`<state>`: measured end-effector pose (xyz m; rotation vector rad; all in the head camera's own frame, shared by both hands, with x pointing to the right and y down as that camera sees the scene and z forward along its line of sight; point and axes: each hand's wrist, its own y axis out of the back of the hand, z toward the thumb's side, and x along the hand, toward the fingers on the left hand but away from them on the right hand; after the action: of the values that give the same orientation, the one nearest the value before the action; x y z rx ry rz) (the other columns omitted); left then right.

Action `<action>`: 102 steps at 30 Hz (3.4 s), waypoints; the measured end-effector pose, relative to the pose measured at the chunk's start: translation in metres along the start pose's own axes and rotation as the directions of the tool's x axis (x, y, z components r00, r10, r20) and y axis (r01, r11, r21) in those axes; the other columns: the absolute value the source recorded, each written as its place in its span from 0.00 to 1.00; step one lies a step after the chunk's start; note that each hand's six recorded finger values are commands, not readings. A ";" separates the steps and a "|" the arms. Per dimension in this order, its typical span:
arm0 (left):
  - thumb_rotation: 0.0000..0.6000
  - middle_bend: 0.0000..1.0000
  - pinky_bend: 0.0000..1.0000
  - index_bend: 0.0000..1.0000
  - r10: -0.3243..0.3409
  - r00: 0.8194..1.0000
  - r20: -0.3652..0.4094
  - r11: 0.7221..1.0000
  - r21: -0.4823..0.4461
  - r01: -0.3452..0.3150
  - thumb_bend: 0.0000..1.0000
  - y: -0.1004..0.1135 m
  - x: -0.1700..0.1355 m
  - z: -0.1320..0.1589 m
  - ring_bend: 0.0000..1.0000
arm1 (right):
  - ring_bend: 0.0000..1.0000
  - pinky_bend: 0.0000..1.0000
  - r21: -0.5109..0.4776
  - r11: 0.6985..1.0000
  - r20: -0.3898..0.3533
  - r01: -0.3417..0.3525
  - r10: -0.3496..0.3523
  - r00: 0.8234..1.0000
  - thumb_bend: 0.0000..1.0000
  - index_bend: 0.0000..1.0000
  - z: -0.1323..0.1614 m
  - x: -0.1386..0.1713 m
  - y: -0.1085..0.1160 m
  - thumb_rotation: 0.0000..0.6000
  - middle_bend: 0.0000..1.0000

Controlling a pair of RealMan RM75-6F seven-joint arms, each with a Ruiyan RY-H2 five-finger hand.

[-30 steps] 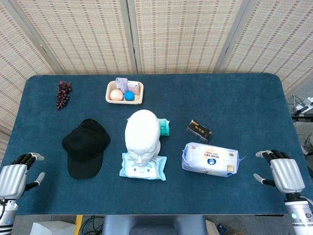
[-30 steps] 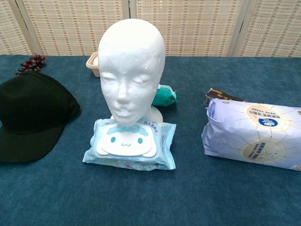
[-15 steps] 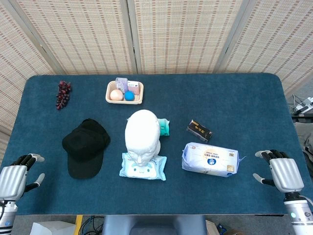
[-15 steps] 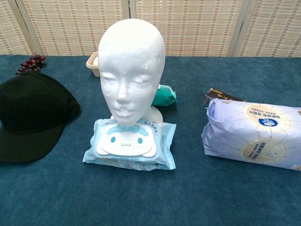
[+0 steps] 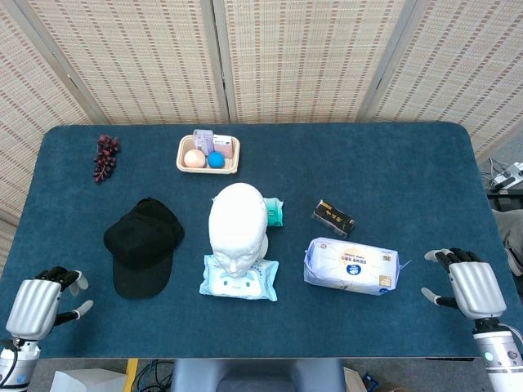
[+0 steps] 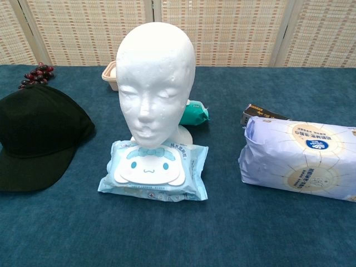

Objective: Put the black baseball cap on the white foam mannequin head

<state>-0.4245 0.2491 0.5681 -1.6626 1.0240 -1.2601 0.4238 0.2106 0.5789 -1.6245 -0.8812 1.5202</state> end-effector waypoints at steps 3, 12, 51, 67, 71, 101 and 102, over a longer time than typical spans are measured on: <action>1.00 0.78 0.56 0.68 0.036 0.996 0.078 0.999 -0.020 -0.035 0.00 -0.003 -0.001 0.011 0.52 | 0.30 0.33 0.002 1.000 0.004 -0.011 0.011 1.000 0.00 0.36 -0.001 -0.001 -0.002 1.00 0.40; 1.00 0.81 0.56 0.70 0.035 0.974 0.223 0.998 -0.057 -0.023 0.00 -0.027 -0.002 0.042 0.55 | 0.30 0.33 -0.007 1.000 0.021 0.008 -0.008 1.000 0.00 0.36 -0.006 0.009 0.002 1.00 0.40; 1.00 0.79 0.56 0.68 -0.171 0.963 0.210 0.985 0.038 0.167 0.00 -0.106 0.017 0.050 0.55 | 0.30 0.33 -0.024 1.000 0.026 0.018 -0.017 1.000 0.00 0.36 -0.010 0.011 0.006 1.00 0.40; 1.00 0.79 0.56 0.68 -0.199 0.970 0.140 0.979 0.067 0.192 0.00 -0.123 0.031 0.040 0.55 | 0.30 0.33 -0.022 1.000 0.027 0.008 -0.008 1.000 0.00 0.36 -0.010 0.009 0.004 1.00 0.40; 1.00 0.79 0.56 0.68 -0.201 0.971 0.127 0.978 0.082 0.192 0.00 -0.126 0.033 0.037 0.55 | 0.30 0.33 -0.022 1.000 0.024 0.006 -0.006 1.000 0.00 0.36 -0.009 0.010 0.004 1.00 0.40; 1.00 0.79 0.56 0.68 -0.182 0.980 0.083 0.980 0.091 0.175 0.00 -0.135 0.045 0.022 0.55 | 0.30 0.33 -0.026 1.000 0.031 0.009 -0.008 0.999 0.00 0.36 -0.011 0.010 0.005 1.00 0.40; 1.00 0.79 0.56 0.68 -0.180 0.980 0.082 0.981 0.090 0.172 0.00 -0.134 0.045 0.022 0.55 | 0.30 0.33 -0.026 1.000 0.031 0.009 -0.008 0.999 0.00 0.36 -0.011 0.010 0.005 1.00 0.40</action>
<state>-0.3770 0.2580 0.7032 -1.7598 0.7744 -1.3104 0.4357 0.2159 0.5699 -1.6175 -0.9275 1.5381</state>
